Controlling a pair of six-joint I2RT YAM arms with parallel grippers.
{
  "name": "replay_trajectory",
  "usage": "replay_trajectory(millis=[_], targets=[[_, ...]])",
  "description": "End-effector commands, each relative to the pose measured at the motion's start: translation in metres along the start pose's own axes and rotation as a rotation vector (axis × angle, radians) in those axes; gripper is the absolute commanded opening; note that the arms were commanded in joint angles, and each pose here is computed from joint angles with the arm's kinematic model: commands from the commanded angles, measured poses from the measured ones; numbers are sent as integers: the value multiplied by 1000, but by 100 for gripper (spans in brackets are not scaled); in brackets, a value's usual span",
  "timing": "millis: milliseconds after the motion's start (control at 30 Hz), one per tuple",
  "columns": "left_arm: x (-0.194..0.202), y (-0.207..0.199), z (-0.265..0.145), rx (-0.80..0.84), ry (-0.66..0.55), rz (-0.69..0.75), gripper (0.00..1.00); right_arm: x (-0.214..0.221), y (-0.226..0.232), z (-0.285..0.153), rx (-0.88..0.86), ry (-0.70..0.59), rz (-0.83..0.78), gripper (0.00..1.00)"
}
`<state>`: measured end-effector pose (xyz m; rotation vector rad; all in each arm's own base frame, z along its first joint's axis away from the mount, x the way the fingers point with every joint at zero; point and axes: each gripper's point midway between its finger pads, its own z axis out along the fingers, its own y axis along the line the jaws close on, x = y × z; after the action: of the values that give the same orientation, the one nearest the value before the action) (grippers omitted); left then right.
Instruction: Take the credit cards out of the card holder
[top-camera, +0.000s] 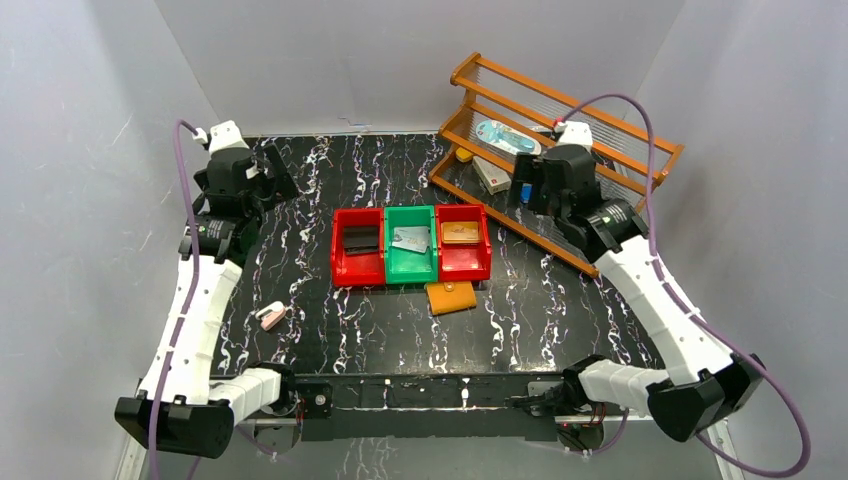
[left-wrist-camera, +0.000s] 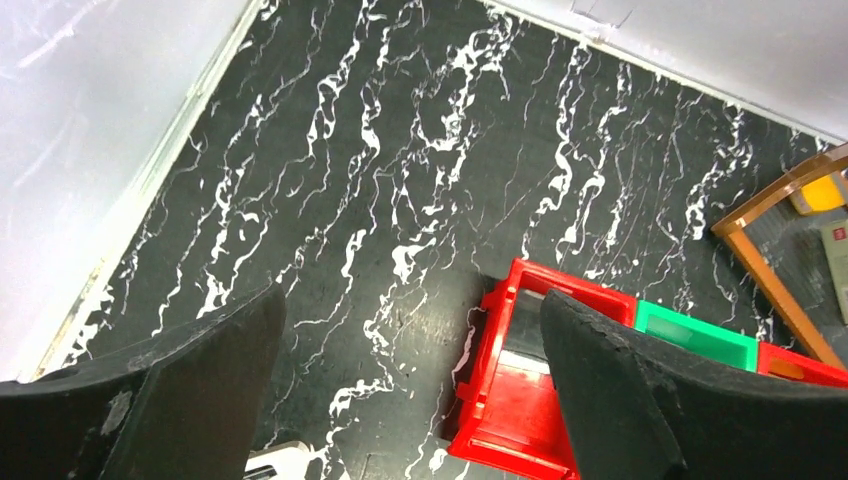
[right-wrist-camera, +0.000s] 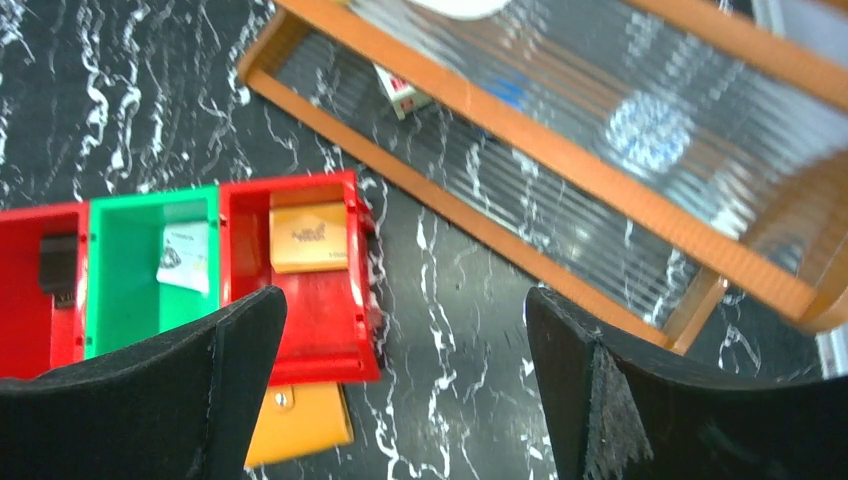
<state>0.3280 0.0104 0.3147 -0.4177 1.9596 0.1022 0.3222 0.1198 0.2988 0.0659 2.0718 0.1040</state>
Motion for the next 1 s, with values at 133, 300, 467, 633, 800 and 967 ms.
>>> replay_trajectory(millis=[133,300,467,633,800,967], targets=[[47,-9,11,103,57,-73,98,44,-11,-10,-194,86,178,98],[90,-21,14,204,156,-109,98,77,-8,-12,-306,175,258,98],[122,-30,15,264,242,-177,98,106,-6,-11,-361,275,313,98],[138,-46,12,346,324,-227,98,130,4,-7,-379,372,322,98],[142,-57,8,400,359,-258,98,148,20,10,-306,440,287,98],[141,-58,5,415,359,-266,98,162,28,37,-191,482,262,98]])
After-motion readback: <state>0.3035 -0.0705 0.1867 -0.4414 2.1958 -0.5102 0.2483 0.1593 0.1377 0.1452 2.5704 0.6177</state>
